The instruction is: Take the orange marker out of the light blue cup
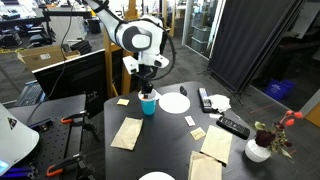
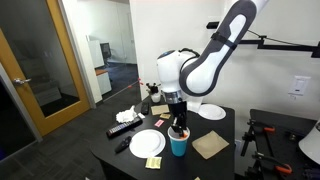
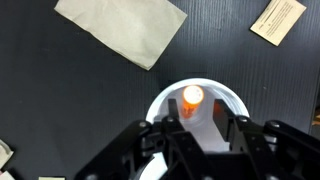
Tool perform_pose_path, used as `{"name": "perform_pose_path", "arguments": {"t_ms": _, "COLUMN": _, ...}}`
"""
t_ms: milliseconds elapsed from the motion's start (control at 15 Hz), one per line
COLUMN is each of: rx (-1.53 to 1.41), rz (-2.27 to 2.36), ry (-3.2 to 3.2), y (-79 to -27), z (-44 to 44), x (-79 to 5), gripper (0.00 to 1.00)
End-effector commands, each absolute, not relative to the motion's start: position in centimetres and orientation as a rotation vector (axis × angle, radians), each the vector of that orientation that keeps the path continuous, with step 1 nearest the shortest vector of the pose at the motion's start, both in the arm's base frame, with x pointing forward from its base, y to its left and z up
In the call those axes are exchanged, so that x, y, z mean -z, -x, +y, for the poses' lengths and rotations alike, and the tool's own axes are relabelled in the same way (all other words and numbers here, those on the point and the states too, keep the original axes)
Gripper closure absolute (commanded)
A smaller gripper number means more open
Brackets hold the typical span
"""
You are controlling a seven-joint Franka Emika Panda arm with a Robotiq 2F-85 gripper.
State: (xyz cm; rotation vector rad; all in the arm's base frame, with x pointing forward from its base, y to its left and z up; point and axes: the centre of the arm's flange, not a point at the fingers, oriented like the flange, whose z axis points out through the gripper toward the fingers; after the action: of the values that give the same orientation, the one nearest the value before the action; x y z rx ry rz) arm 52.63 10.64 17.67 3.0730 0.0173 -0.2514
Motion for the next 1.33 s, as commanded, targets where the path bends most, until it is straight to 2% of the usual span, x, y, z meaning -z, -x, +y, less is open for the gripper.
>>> {"name": "perform_pose_path", "arguments": {"t_ms": 0, "rx": 0.274, "rz": 0.032, "ry": -3.071, "y": -53.4, "z": 10.6, "x": -17.4, "gripper": 0.57}}
{"name": "perform_pose_path", "arguments": {"t_ms": 800, "rx": 0.316, "rz": 0.019, "ry": -3.063, "y": -54.1, "z": 10.5, "x": -16.3, "gripper": 0.58}}
{"name": "perform_pose_path", "arguments": {"t_ms": 867, "rx": 0.322, "rz": 0.017, "ry": -3.061, "y": -54.2, "z": 10.5, "x": -16.2, "gripper": 0.61}}
{"name": "perform_pose_path", "arguments": {"t_ms": 933, "rx": 0.328, "rz": 0.016, "ry": -3.059, "y": -54.3, "z": 10.6, "x": -16.2, "gripper": 0.78}}
{"name": "perform_pose_path", "arguments": {"t_ms": 1000, "rx": 0.334, "rz": 0.015, "ry": -3.057, "y": -54.3, "z": 10.6, "x": -16.1, "gripper": 0.85}}
{"name": "perform_pose_path", "arguments": {"t_ms": 1067, "rx": 0.340, "rz": 0.014, "ry": -3.055, "y": -54.4, "z": 10.6, "x": -16.1, "gripper": 0.85}}
{"name": "perform_pose_path", "arguments": {"t_ms": 1200, "rx": 0.348, "rz": 0.013, "ry": -3.052, "y": -54.5, "z": 10.6, "x": -16.1, "gripper": 0.99}}
{"name": "perform_pose_path", "arguments": {"t_ms": 1267, "rx": 0.350, "rz": 0.012, "ry": -3.050, "y": -54.6, "z": 10.6, "x": -16.2, "gripper": 1.00}}
